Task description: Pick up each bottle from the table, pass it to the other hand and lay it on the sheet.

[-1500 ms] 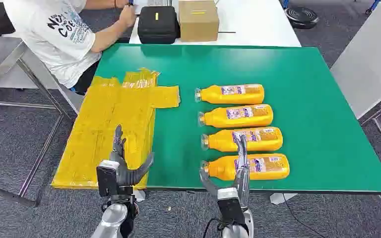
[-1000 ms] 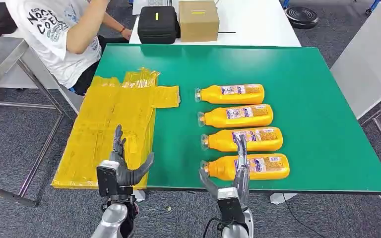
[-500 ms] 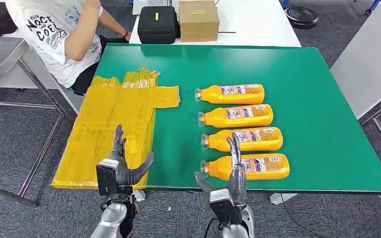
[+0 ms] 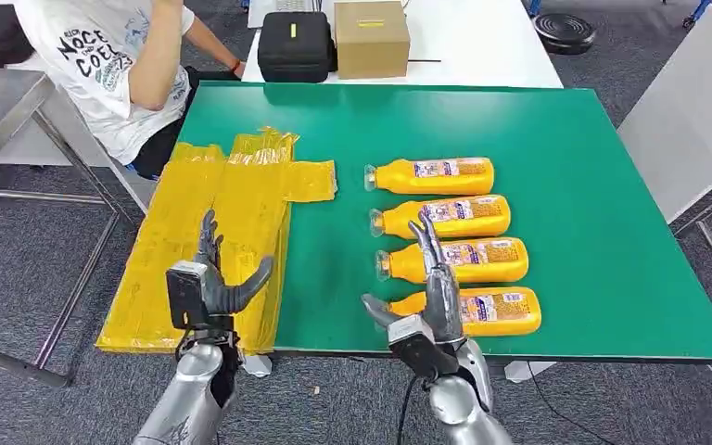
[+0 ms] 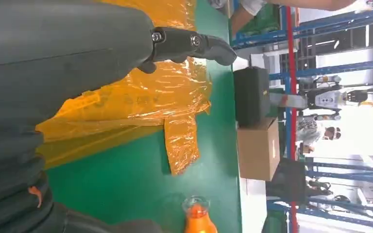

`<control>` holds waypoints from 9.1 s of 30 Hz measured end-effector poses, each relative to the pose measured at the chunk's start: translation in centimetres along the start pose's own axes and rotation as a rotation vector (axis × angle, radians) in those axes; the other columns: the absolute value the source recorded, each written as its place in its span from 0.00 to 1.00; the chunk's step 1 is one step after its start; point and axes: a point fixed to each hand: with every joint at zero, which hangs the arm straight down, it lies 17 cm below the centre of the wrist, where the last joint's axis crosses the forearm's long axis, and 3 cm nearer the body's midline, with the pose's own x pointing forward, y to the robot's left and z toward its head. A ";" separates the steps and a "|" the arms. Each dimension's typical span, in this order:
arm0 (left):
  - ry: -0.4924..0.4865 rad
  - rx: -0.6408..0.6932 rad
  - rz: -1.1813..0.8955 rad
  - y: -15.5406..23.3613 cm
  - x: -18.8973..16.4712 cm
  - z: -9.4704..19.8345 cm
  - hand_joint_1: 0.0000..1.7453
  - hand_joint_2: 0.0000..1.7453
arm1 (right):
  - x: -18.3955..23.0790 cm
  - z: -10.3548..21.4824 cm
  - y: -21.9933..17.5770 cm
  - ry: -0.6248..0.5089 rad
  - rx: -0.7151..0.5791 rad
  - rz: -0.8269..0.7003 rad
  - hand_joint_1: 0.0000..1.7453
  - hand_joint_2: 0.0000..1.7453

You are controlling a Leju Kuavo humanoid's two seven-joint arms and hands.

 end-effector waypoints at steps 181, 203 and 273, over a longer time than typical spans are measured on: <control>0.088 0.228 -0.101 10.7 -2.8 3.3 0.00 1.00 | -13.8 16.4 -7.1 0.468 0.848 0.508 0.00 1.00; 0.101 0.220 -0.093 10.5 -3.4 3.3 0.00 1.00 | -15.3 15.8 -8.5 0.518 0.820 0.525 0.00 1.00; 0.118 0.202 -0.085 8.6 -4.0 2.5 0.00 1.00 | -5.5 1.2 1.7 0.055 0.537 0.094 1.00 1.00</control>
